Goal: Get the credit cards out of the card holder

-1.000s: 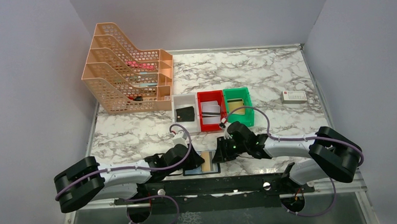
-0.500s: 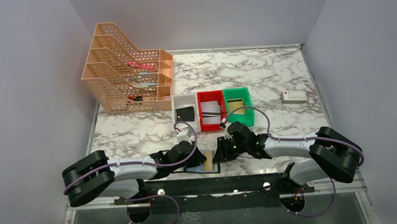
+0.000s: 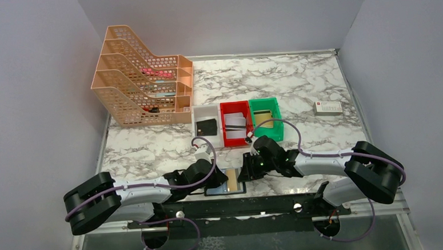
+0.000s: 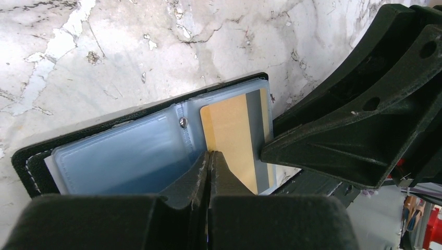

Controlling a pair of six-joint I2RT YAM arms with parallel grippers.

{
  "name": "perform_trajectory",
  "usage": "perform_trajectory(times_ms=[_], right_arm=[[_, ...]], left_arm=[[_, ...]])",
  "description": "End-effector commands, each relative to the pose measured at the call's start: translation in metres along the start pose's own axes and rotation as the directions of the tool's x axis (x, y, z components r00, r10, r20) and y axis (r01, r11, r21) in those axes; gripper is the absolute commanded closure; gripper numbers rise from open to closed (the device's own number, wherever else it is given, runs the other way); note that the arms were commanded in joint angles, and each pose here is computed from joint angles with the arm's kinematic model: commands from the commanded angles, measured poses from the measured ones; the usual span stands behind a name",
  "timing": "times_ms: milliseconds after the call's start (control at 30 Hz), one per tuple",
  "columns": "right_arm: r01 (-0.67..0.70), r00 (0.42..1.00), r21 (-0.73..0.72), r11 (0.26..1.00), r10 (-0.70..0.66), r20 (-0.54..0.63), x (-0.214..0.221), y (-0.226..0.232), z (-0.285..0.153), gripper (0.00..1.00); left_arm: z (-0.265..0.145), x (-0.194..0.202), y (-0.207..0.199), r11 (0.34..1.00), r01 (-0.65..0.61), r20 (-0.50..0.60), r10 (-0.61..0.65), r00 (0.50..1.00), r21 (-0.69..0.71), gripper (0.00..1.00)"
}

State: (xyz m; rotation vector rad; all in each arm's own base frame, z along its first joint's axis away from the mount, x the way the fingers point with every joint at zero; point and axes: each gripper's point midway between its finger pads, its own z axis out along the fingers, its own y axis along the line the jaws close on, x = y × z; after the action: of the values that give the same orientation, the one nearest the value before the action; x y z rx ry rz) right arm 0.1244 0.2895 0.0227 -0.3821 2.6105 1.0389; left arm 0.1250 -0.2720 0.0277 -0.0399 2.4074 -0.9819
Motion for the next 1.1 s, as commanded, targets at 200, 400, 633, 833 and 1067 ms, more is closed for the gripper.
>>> perform_trajectory(times_ms=[200,400,633,833,1067], right_arm=[[-0.012,1.0,0.071,0.997,0.013,-0.012,0.008,-0.017,0.003,0.72],[-0.01,1.0,0.073,0.997,0.012,-0.018,0.008,-0.018,0.005,0.72],[-0.008,1.0,0.061,0.998,0.009,-0.016,0.005,-0.014,0.005,0.71],[-0.006,1.0,0.06,0.998,0.007,-0.016,0.003,-0.011,0.006,0.69],[-0.015,1.0,0.07,0.997,0.016,-0.011,0.003,-0.013,0.005,0.69]], left_arm=[[-0.011,-0.004,0.012,0.999,-0.013,0.031,0.015,0.999,-0.042,1.0],[-0.018,-0.008,0.026,0.995,-0.023,0.051,0.028,0.998,-0.1,1.0],[-0.021,-0.009,0.017,0.999,-0.019,0.062,0.021,0.998,-0.043,0.93],[-0.02,-0.005,-0.015,0.993,-0.042,0.028,0.039,0.999,0.113,0.57],[-0.012,0.007,-0.013,0.995,-0.066,-0.055,0.07,0.996,0.071,0.54]])
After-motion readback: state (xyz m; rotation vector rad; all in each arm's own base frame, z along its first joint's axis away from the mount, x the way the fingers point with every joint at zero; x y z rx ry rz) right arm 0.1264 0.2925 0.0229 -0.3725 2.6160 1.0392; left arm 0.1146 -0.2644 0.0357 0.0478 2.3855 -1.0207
